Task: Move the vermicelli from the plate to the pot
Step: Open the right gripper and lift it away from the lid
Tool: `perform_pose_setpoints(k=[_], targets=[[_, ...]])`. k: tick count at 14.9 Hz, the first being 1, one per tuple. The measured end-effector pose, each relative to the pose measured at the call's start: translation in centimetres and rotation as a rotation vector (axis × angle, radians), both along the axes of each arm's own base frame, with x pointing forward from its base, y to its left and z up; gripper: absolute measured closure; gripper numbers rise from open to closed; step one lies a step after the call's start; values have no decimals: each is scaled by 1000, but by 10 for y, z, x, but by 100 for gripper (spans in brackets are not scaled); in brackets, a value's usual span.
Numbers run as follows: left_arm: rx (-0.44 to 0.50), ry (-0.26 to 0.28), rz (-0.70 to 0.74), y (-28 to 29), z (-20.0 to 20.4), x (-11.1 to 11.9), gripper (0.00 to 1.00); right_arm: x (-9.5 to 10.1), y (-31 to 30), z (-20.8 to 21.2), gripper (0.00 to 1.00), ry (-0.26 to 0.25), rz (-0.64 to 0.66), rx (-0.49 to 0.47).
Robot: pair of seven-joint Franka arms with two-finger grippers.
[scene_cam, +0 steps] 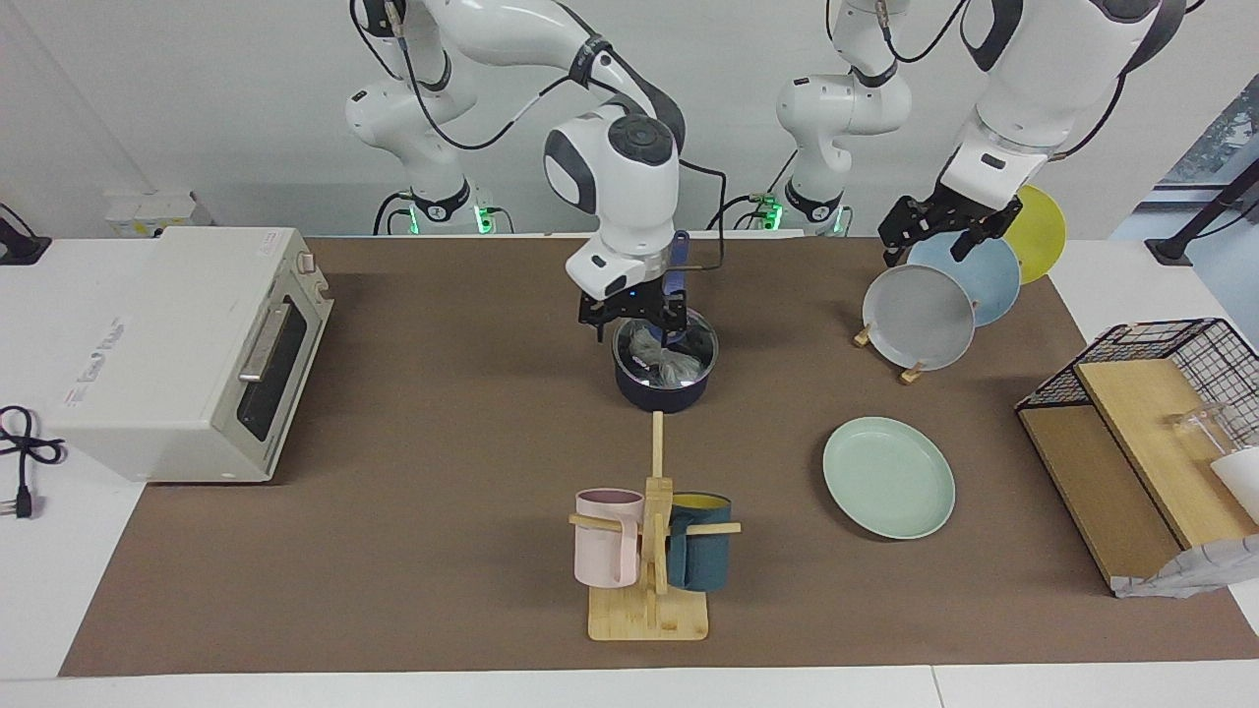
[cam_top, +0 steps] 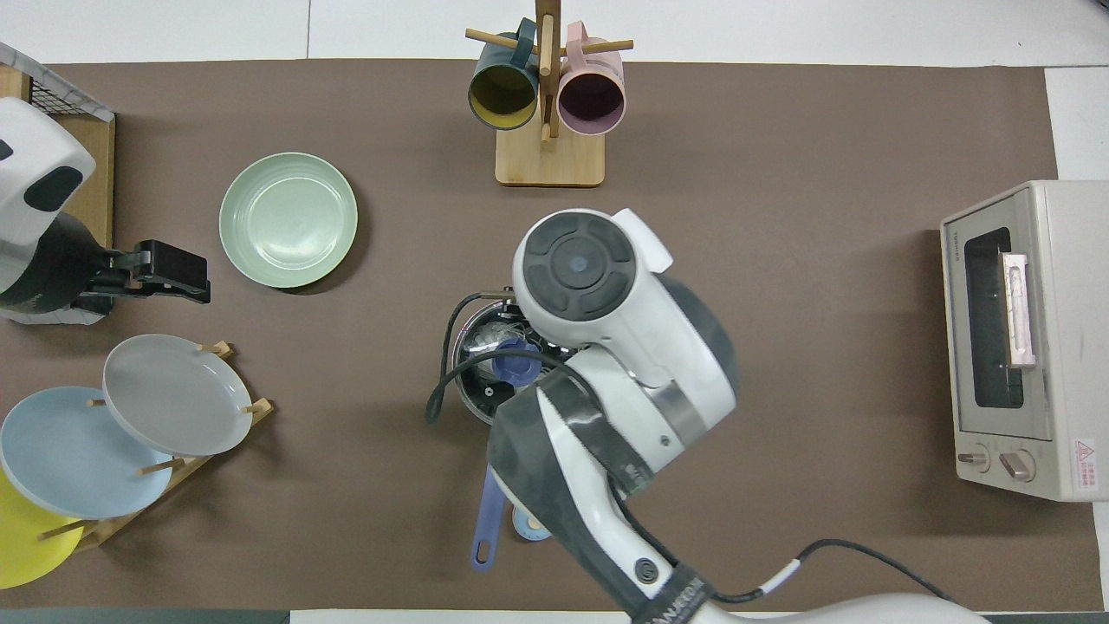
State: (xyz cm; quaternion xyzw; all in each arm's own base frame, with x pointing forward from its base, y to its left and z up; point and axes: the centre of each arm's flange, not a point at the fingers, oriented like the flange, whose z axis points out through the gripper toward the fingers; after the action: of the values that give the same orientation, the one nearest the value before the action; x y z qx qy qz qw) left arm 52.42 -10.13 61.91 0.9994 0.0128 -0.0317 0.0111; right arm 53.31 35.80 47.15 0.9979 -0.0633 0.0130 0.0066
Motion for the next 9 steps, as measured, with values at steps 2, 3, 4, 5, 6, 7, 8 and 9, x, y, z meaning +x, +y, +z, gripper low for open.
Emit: perform_pose_setpoints(k=[2,3,4,5,6,7,8,9], targets=[[0,0,0,0,0,0,0,2,-41,39,0,13,19,-5],[0,0,0,0,0,0,0,0,-59,56,0,18,33,-6],[0,0,0,0,0,0,0,-1,-75,70,0,23,44,-8],[0,0,0,0,0,0,0,-3,-91,83,0,29,53,-9],[0,0,0,0,0,0,0,-4,-108,93,0,37,60,-11],[0,0,0,0,0,0,0,-5,-126,102,0,46,64,-14],[0,0,0,0,0,0,0,-5,-145,111,0,59,68,-16],[0,0,0,0,0,0,0,-5,-166,118,0,76,72,-20]])
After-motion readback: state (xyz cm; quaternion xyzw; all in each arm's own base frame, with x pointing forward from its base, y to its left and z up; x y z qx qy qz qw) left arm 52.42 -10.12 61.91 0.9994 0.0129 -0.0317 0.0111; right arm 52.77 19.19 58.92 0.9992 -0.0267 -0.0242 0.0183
